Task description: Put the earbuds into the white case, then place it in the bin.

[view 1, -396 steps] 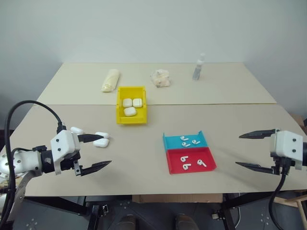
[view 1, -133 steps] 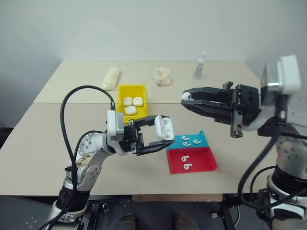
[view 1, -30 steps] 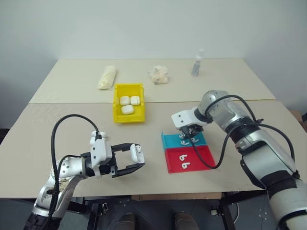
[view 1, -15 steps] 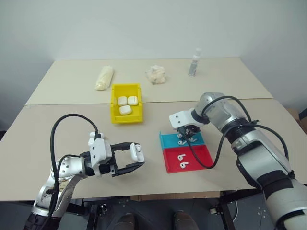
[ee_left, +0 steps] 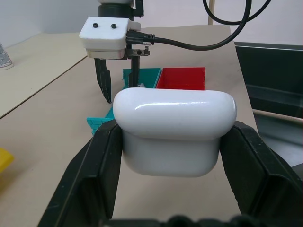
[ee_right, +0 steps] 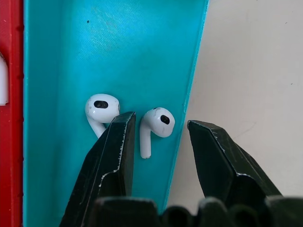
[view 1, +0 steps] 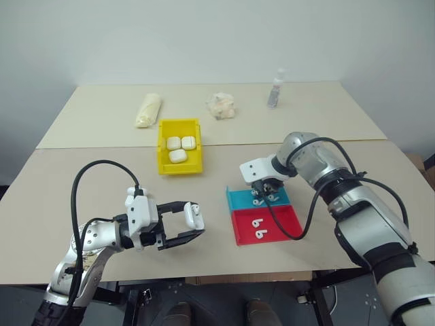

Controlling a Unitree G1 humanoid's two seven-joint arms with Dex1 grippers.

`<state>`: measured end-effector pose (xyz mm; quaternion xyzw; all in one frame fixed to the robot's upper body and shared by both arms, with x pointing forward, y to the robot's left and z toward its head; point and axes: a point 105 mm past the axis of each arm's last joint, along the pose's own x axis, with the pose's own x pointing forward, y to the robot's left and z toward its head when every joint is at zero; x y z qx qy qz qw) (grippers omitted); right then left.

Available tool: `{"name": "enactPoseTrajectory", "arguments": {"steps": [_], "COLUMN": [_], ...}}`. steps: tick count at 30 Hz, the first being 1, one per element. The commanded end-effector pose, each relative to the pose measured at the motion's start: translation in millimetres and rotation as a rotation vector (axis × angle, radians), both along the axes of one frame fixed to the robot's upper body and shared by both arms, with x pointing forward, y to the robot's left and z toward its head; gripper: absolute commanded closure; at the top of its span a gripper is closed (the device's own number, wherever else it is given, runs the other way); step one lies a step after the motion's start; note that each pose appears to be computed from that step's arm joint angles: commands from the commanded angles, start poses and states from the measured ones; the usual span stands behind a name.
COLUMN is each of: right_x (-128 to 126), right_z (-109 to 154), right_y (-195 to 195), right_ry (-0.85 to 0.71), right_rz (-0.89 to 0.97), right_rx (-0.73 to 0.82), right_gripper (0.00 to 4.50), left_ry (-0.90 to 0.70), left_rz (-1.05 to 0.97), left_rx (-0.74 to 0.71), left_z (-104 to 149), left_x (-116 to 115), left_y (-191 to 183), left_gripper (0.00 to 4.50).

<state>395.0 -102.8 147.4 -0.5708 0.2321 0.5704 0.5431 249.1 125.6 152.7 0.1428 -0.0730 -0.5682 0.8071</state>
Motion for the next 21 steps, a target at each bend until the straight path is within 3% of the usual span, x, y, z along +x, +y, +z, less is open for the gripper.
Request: {"name": "enactPoseTrajectory", "arguments": {"steps": [1,2,14,18,21], "right_x": [-2.2,-2.1,-1.6,-1.5,-2.8], "right_z": [3.2,3.0,-0.6,-2.1,-2.0], "right_y": [-2.4,-2.1,-3.4,-3.4,-3.2], "right_ry": [-0.002,-0.003,-0.002,-0.006,-0.001], "right_rz": [0.014,0.013,0.002,0.000,0.001], "right_rx": [0.003,0.005,0.006,0.007,0.013], "right_gripper": [2.70,2.90,2.90,3.74,3.74], "left_ry": [-0.058,-0.059,-0.059,-0.062,-0.062], "left_rz": [-0.007,-0.007,-0.007,-0.010,-0.012], "left_rx": [0.008,0.008,0.015,0.017,0.013], "left_z": [9.7,10.0,9.9,9.7,10.8], "left_x": [-0.3,-0.3,1.1,1.5,1.0], "left_y": [0.5,0.2,0.3,-0.2,-0.8], "left_gripper": [1.72,1.72,1.72,1.72,1.72]}}
